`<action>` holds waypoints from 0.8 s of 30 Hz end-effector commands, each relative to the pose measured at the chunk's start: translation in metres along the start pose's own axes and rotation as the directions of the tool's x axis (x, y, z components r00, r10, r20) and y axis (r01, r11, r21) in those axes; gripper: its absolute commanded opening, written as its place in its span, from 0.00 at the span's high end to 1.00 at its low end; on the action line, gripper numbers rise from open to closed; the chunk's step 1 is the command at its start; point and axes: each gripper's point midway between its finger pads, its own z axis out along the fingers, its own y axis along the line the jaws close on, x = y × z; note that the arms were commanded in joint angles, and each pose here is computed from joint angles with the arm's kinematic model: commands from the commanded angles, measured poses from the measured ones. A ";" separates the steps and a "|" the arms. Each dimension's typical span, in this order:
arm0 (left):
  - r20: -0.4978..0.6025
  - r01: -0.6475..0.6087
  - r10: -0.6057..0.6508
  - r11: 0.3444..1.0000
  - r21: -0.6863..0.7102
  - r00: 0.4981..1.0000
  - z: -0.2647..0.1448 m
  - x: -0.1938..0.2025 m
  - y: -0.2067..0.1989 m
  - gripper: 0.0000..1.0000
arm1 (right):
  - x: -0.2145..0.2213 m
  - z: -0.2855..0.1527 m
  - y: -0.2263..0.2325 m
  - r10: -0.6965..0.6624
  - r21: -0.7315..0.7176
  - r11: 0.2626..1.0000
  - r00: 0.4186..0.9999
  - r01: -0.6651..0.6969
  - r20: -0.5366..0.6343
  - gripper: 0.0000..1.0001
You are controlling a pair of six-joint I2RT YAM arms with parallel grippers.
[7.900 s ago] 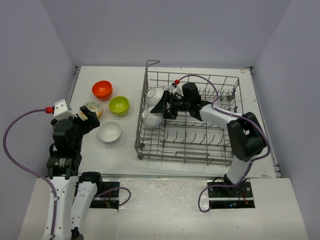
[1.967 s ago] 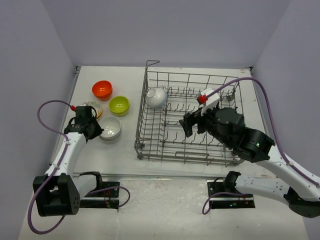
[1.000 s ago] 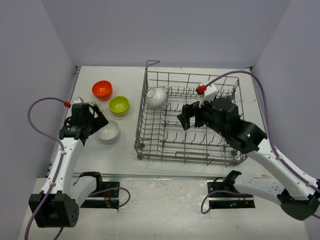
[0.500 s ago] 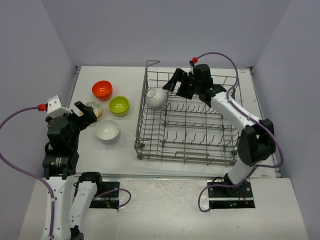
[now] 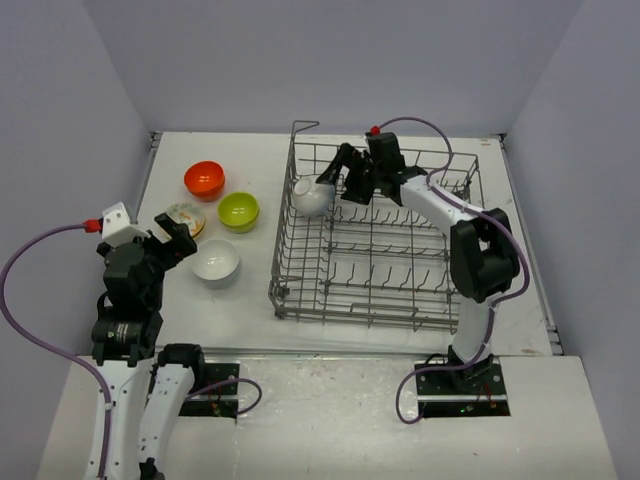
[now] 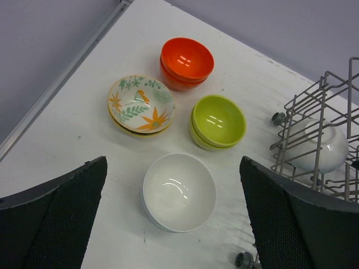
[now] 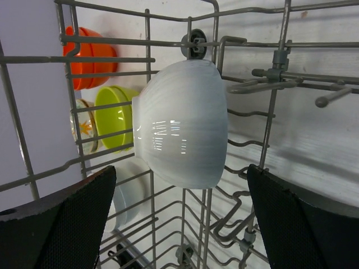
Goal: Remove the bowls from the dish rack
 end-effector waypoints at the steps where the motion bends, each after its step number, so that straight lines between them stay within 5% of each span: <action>1: 0.028 -0.018 0.018 1.000 -0.001 0.999 0.004 -0.005 -0.001 0.00 | -0.005 0.009 0.023 0.022 -0.102 0.995 1.000 -0.024 -0.018 0.01; 14: 0.011 -0.030 0.030 0.999 0.037 0.999 0.004 0.000 -0.009 0.00 | 0.008 0.009 0.057 -0.005 -0.383 0.923 0.997 -0.024 -0.075 0.02; 24: 0.006 -0.035 0.035 0.998 0.048 0.999 0.005 0.002 -0.011 0.00 | 0.013 0.013 0.065 0.002 -0.487 0.872 0.994 -0.055 -0.109 0.15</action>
